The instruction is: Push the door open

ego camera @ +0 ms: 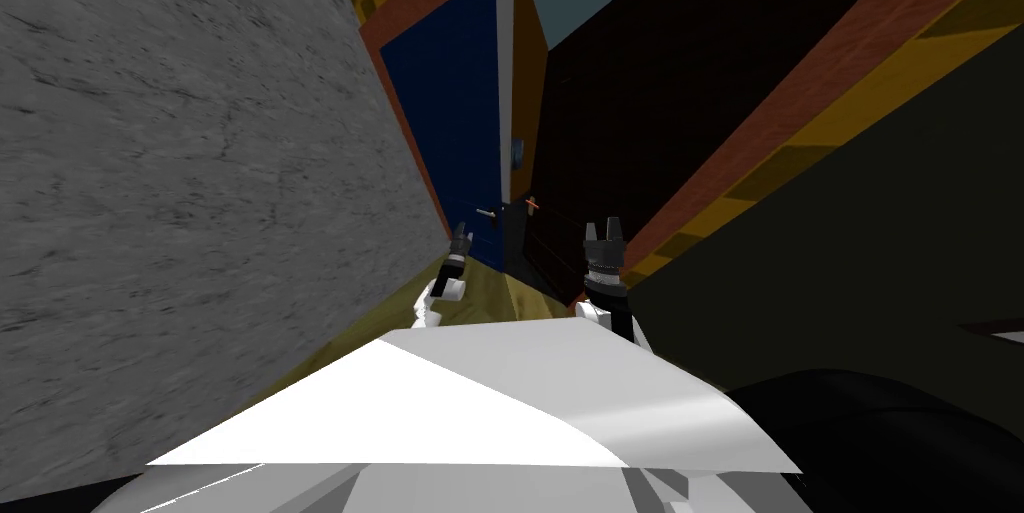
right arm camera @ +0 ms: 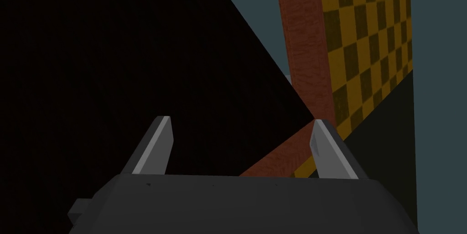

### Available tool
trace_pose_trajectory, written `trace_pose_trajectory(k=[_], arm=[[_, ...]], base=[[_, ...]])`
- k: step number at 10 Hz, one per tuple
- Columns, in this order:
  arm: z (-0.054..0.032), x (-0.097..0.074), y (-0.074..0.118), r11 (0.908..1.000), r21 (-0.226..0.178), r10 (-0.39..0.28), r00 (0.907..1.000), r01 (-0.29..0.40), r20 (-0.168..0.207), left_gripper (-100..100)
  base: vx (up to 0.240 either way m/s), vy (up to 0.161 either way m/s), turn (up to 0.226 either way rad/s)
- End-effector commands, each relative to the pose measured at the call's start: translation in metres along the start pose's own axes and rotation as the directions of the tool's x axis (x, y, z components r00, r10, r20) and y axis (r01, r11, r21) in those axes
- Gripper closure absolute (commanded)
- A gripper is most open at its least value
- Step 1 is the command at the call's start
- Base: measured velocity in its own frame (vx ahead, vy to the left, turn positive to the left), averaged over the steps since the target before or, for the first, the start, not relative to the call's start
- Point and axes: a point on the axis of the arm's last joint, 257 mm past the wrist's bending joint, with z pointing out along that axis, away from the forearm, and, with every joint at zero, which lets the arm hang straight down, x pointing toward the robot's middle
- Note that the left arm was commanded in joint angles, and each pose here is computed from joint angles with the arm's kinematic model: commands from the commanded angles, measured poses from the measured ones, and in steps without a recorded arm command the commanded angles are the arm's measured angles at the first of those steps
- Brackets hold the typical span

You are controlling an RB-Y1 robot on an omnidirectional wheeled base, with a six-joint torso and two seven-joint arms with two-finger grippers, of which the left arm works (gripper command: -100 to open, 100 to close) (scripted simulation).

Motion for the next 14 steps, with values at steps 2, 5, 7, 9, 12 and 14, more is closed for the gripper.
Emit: trace_pose_trajectory(k=[2,5,7,9,12,14], arm=[[0.0080,0.007,0.021,0.9993,-0.038,-0.003,0.9999,0.002,-0.015,-100],[0.0121,0.012,0.039,0.9973,-0.073,-0.004,0.9997,0.002,-0.026,-100],[0.0144,0.014,0.047,0.9961,-0.088,-0.004,0.9995,0.001,-0.031,-100],[0.0185,0.019,0.063,0.9931,-0.118,-0.005,0.9991,0.000,-0.042,-100],[0.0223,0.024,0.077,0.9892,-0.147,-0.005,0.9986,-0.003,-0.053,-100],[0.0254,0.029,0.091,0.9847,-0.174,-0.005,0.9980,-0.006,-0.063,-100]], base=[[0.067,0.112,-0.101],[0.045,0.097,-0.058],[0.042,0.074,-0.069],[0.053,0.080,-0.076],[0.066,0.113,-0.079],[0.034,0.075,-0.074]])
